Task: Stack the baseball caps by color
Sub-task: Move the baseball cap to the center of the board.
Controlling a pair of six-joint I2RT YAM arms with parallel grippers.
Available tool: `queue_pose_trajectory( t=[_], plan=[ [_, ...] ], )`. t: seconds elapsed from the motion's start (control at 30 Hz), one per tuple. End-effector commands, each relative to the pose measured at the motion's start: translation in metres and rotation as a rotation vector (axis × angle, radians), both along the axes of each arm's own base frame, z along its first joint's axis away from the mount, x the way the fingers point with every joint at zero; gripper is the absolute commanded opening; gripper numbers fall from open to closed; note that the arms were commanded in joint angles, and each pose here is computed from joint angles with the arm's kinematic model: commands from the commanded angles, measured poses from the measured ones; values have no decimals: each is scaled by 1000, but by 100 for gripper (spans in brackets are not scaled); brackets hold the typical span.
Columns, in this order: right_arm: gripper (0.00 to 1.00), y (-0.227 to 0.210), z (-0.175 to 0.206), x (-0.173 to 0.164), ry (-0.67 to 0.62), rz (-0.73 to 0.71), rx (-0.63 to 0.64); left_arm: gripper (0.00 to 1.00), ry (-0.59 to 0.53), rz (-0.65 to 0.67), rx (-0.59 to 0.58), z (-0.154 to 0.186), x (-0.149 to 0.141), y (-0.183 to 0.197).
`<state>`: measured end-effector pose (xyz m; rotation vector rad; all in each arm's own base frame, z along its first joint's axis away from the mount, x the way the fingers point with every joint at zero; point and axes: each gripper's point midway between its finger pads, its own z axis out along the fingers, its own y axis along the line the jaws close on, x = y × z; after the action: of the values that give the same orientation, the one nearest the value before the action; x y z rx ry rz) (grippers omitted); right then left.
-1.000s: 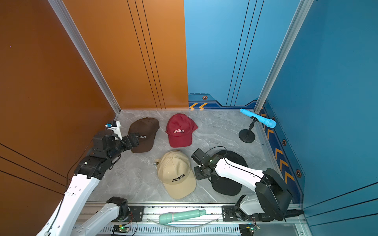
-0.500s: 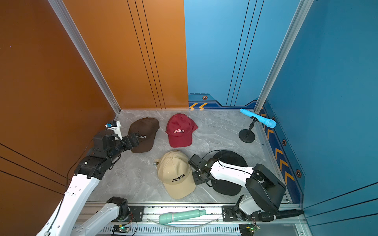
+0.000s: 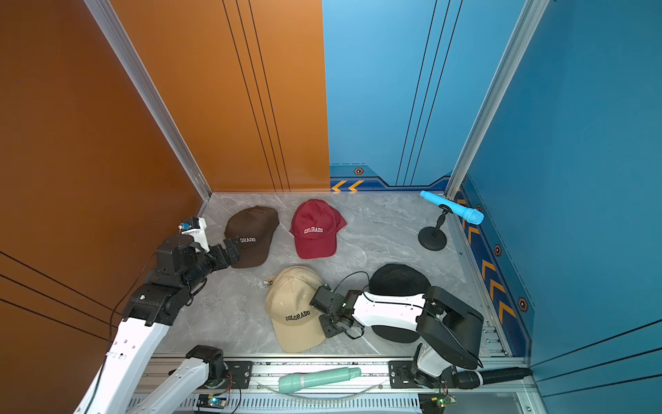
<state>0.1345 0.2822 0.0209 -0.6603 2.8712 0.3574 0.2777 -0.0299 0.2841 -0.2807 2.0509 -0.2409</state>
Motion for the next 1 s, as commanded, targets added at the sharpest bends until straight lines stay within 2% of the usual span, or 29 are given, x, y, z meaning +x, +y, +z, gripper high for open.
queue_pose_trajectory(
  t=[0.0,0.4,0.5,0.63,0.77,0.87,0.93,0.97],
  plan=[
    [14,9,2,-8,36,10,-5,98,23,-13,17,-6,-7,2],
    [14,35,0,-23,111,122,18,98,43,36,22,-18,-21,14],
    [14,44,6,-27,126,166,63,98,52,51,26,-21,-20,17],
    [15,43,12,-26,133,202,75,98,64,65,29,-21,-16,21],
    [20,26,23,-16,92,214,49,98,80,61,34,-24,-12,21],
    [36,6,45,-2,29,208,44,98,84,49,29,-26,-7,19],
    [58,-10,70,13,-28,192,60,98,89,44,30,-26,-3,18],
    [66,-18,82,21,-59,176,69,98,90,43,33,-25,-1,18]
  ],
)
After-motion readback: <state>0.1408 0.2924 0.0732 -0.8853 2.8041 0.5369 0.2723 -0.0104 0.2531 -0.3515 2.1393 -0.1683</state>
